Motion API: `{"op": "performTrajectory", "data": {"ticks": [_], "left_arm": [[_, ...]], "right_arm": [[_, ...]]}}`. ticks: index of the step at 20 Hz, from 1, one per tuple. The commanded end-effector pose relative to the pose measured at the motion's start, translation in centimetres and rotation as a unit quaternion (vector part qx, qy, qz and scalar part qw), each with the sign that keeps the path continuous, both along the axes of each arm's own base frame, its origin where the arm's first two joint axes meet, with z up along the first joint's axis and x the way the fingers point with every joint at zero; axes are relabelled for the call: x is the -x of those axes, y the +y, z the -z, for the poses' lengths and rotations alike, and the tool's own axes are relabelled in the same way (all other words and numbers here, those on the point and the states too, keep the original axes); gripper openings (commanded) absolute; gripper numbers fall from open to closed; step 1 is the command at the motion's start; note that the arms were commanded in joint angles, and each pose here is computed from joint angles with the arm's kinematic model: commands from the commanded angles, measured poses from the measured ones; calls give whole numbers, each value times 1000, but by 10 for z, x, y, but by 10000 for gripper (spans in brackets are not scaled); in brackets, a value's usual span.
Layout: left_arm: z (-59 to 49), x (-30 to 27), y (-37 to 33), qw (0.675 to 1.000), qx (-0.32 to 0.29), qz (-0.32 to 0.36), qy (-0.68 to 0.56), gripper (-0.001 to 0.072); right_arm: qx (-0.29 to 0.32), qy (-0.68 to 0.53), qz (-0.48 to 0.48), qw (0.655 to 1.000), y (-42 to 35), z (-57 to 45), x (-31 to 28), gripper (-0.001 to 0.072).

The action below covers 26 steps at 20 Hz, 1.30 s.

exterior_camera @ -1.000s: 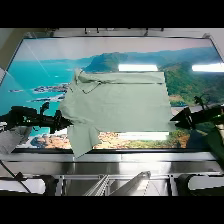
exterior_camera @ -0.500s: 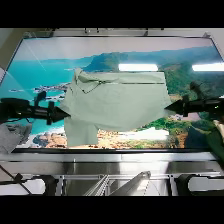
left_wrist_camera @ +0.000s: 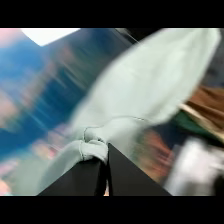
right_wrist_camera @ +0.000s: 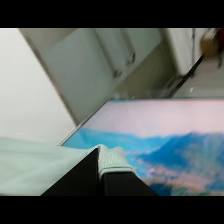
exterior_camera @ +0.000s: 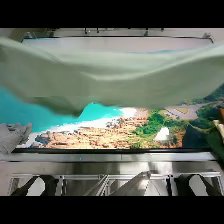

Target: Fold the shirts.

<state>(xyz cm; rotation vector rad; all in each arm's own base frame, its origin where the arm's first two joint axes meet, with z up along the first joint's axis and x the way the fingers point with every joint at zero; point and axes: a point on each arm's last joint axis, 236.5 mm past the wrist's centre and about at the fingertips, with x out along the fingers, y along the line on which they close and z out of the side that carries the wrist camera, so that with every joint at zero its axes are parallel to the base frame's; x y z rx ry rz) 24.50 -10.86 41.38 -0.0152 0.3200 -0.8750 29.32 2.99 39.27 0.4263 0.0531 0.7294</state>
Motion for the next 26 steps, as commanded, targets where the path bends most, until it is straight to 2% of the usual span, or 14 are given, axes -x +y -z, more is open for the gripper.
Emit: {"op": "performTrajectory", "data": {"ticks": [1, 2, 4, 7, 9, 11, 14, 19, 21, 23, 26], "left_arm": [[-94, 42, -15, 967, -98, -116, -207, 27], [-99, 40, -13, 966, -92, -118, -209, 27], [-83, 23, -6, 984, -55, -78, -153, 27], [-9, -15, -3, 1000, -15, 8, 13, 26], [49, -45, -13, 991, -12, 62, 118, 26], [114, -76, -21, 972, -25, 86, 217, 26], [222, -132, -22, 935, -35, 72, 346, 27], [368, -203, -15, 874, -1, 49, 484, 17], [398, -236, -10, 866, 15, 18, 499, 17], [408, -271, -5, 874, 29, -16, 485, 16], [408, -297, -1, 878, 39, -34, 477, 17]], "right_arm": [[41, -123, 70, 989, 22, -77, 41, 18], [47, -130, 64, 988, 25, -83, 42, 18], [44, -122, 66, 989, 14, -85, 32, 19], [34, -45, 44, 997, -4, -46, 4, 19], [46, 26, 18, 998, -3, 1, -23, 19], [47, 104, -9, 993, 4, 58, -50, 19], [34, 214, -1, 976, 0, 160, -97, 19], [-22, 333, 74, 940, -48, 316, -179, 19], [-68, 350, 79, 931, -59, 361, -203, 18], [-123, 364, 74, 920, -66, 390, -225, 18], [-169, 366, 34, 915, -65, 404, -248, 18]]}}
